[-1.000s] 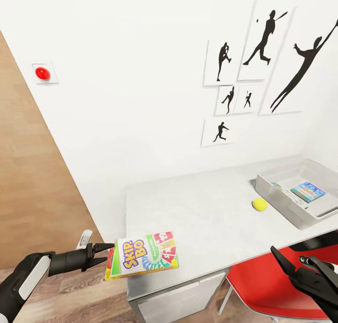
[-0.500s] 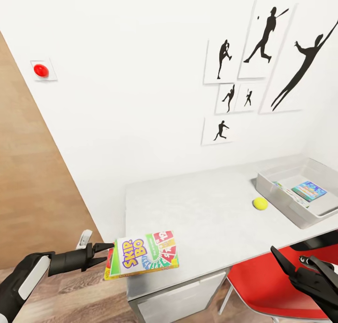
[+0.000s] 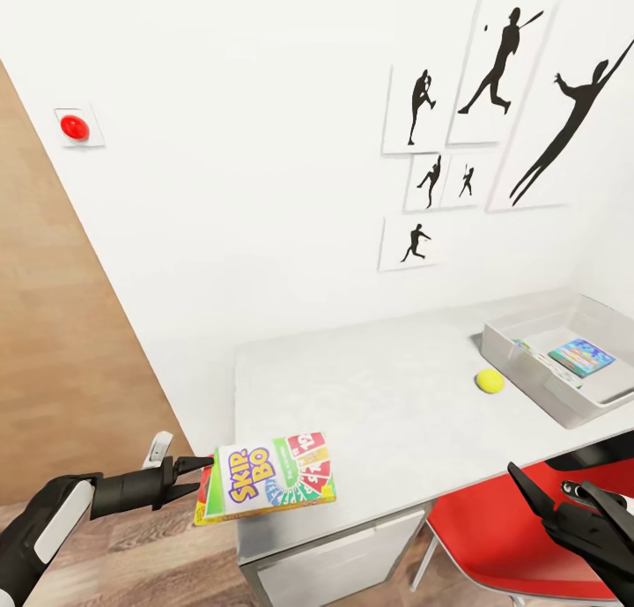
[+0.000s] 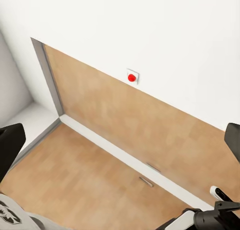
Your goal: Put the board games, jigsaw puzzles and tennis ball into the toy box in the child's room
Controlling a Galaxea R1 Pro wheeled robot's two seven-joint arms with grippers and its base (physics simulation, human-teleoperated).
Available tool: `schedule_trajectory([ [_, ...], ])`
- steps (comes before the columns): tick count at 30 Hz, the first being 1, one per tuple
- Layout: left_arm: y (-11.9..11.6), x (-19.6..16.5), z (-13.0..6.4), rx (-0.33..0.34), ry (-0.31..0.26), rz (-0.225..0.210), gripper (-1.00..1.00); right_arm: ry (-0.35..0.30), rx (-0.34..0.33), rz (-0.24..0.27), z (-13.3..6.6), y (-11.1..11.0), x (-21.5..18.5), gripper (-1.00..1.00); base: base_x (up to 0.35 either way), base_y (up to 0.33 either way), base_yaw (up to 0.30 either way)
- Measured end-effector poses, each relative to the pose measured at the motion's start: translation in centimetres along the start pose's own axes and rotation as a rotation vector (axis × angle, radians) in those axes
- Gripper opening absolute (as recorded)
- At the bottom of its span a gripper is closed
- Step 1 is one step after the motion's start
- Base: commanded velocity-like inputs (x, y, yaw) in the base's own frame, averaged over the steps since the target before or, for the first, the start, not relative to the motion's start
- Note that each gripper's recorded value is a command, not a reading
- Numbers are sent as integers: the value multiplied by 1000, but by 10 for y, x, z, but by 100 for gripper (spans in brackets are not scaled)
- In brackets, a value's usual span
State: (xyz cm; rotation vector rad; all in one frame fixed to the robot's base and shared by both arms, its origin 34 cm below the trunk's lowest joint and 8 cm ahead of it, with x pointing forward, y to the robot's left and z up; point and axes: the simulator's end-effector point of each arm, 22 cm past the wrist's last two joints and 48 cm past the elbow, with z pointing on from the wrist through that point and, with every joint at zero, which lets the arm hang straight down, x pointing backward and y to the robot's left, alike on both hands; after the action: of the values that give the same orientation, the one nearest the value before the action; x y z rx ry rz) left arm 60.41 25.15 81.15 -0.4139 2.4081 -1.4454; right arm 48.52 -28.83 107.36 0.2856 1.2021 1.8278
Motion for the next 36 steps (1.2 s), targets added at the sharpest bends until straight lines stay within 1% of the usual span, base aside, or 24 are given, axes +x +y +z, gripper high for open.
schedule_trajectory([
  [29,0,0,1,1,1,0,100,0,1,0,0,0,0,100,0,0,0],
  [36,7,0,4,1,-1,0,100,0,1,0,-4,-7,1,100,0,0,0],
])
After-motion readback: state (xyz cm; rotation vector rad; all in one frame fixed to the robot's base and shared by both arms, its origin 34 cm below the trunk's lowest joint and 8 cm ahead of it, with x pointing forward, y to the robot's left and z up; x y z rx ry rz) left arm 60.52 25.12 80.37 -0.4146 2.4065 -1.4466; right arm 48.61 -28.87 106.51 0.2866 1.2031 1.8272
